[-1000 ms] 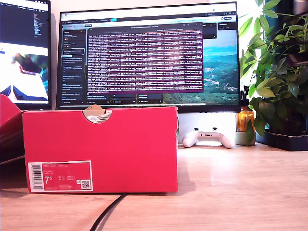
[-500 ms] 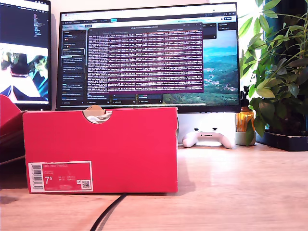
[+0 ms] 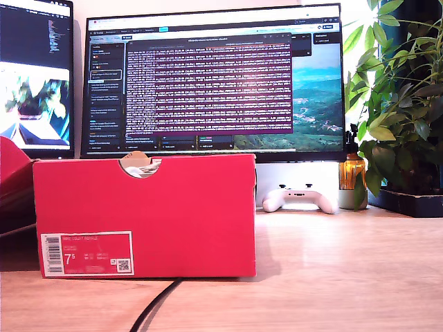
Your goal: Pack the white shoes by picking the first shoe and placing it inside the red shoebox, left side, then picking and rotating the second shoe and placing it in the shoebox
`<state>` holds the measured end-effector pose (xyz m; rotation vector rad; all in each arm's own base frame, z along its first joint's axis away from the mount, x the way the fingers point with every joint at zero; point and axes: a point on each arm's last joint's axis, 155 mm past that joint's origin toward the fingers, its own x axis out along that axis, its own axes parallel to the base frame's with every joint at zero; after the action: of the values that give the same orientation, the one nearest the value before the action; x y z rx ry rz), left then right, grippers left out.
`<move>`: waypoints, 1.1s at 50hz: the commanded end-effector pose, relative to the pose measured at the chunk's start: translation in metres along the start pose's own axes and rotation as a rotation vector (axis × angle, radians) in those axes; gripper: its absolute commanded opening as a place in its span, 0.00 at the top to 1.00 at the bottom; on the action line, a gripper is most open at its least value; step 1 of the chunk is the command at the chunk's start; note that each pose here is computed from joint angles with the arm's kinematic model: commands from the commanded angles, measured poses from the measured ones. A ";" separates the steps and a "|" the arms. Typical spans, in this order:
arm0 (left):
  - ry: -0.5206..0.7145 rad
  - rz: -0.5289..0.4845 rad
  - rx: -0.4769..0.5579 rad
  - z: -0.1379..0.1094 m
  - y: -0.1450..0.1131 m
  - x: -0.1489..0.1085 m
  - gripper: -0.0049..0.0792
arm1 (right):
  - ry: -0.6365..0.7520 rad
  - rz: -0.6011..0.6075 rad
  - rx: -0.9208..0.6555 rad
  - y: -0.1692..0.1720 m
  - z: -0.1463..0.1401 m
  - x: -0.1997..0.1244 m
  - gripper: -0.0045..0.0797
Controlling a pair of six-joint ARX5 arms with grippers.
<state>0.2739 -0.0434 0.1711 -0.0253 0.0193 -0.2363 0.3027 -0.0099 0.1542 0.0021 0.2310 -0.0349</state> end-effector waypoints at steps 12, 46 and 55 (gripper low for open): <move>0.029 0.003 -0.002 -0.023 0.000 -0.006 0.96 | -0.059 -0.006 -0.093 0.010 -0.018 -0.010 0.96; 0.029 0.011 0.018 -0.023 0.000 -0.011 0.96 | -0.153 -0.118 -0.124 -0.015 -0.013 -0.037 0.96; 0.018 0.011 0.020 -0.020 0.000 -0.011 0.96 | -0.100 -0.068 -0.110 -0.007 -0.030 -0.042 0.96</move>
<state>0.2634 -0.0420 0.1644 -0.0032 0.0137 -0.2289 0.2558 -0.0166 0.1402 -0.1393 0.1284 -0.0956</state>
